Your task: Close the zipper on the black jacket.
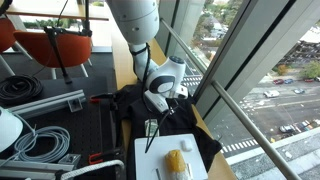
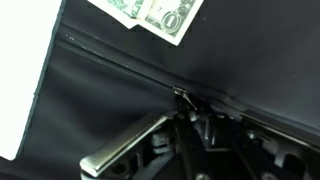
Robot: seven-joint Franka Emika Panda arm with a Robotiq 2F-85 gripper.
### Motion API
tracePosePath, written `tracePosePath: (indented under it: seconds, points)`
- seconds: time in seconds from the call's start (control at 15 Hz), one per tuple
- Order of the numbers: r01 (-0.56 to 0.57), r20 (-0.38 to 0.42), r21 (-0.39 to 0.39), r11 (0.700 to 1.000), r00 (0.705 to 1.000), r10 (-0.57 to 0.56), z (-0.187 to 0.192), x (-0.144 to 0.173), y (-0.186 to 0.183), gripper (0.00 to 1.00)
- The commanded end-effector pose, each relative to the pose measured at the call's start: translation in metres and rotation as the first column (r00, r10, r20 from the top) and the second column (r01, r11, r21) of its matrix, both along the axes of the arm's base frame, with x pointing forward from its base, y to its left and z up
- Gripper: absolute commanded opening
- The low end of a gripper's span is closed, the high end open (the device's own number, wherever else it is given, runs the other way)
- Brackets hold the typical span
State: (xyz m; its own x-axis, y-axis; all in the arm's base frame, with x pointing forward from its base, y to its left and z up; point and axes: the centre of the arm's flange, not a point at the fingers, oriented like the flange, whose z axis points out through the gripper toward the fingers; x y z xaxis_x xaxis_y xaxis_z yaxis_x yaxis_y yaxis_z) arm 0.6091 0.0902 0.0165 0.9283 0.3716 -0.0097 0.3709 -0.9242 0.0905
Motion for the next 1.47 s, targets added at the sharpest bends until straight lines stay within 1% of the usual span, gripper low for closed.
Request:
tracePosePath:
  seconds: [0.0,0.33,0.6,1.07,1.4]
  points:
    - [-0.044,0.011,0.013,0.999,0.999,0.044,-0.006,0.011,0.039,0.04]
    - [-0.086,0.021,0.012,0.996,0.996,0.086,0.0,0.005,0.058,0.04]
    - [-0.107,0.035,0.01,0.994,0.994,0.106,0.009,-0.002,0.062,0.04]
    - [-0.122,0.057,0.009,0.993,0.991,0.121,0.018,-0.003,0.066,0.04]
    - [-0.144,0.064,0.009,0.989,0.988,0.144,0.017,-0.01,0.08,0.04]
